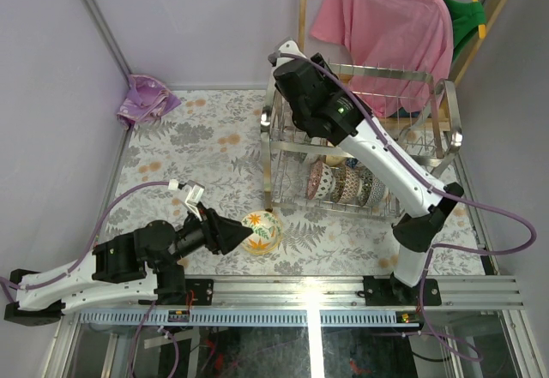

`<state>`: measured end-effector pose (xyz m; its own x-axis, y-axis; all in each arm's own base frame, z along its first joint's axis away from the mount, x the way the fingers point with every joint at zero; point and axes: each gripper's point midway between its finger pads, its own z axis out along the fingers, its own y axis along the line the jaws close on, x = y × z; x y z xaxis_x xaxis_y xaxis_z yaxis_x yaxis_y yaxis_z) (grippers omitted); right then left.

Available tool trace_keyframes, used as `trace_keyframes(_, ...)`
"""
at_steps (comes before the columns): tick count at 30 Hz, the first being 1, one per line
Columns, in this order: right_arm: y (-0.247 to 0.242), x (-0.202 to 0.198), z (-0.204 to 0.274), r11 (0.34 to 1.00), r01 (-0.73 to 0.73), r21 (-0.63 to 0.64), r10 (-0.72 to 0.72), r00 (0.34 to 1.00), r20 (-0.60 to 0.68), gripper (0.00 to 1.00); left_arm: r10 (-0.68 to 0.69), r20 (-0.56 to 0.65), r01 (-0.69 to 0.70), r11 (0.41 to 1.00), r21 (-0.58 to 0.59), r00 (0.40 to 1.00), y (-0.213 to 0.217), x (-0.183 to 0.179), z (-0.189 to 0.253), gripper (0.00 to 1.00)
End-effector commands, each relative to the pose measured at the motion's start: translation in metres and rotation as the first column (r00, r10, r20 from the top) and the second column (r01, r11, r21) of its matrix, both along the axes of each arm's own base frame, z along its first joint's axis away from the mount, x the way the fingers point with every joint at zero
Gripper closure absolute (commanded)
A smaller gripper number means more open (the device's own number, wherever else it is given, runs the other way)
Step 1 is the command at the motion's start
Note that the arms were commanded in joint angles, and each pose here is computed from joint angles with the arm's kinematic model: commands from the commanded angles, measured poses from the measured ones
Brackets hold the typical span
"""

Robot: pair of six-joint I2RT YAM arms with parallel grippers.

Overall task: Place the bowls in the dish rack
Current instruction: Turn the bowl upside down on the dish rack.

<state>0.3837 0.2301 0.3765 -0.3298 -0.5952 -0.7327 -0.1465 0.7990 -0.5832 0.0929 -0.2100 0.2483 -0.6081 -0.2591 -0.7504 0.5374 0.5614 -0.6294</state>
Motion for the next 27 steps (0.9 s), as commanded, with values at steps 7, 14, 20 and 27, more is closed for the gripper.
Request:
trace_keyframes(7,-0.013,-0.015,0.021,0.996,-0.09,0.006,0.09,0.995,-0.031,0.34,-0.004,-0.001,0.004,1.0,-0.03,1.0,0.0,-0.002,0.008,0.52)
trace_keyframes(14,-0.026,-0.04,0.075,0.97,-0.139,0.201,0.126,0.989,0.078,0.32,0.003,-0.016,-0.003,1.0,-0.017,1.0,-0.001,-0.001,0.006,0.52)
trace_keyframes(20,-0.016,-0.056,0.078,0.932,-0.223,0.287,0.217,0.975,0.052,0.34,0.005,-0.048,-0.005,1.0,0.007,0.999,-0.001,-0.002,0.003,0.52)
trace_keyframes(27,0.004,-0.046,0.042,0.939,-0.247,0.238,0.27,0.96,-0.068,0.39,-0.002,-0.074,0.005,0.999,0.039,0.997,-0.005,-0.004,-0.003,0.52)
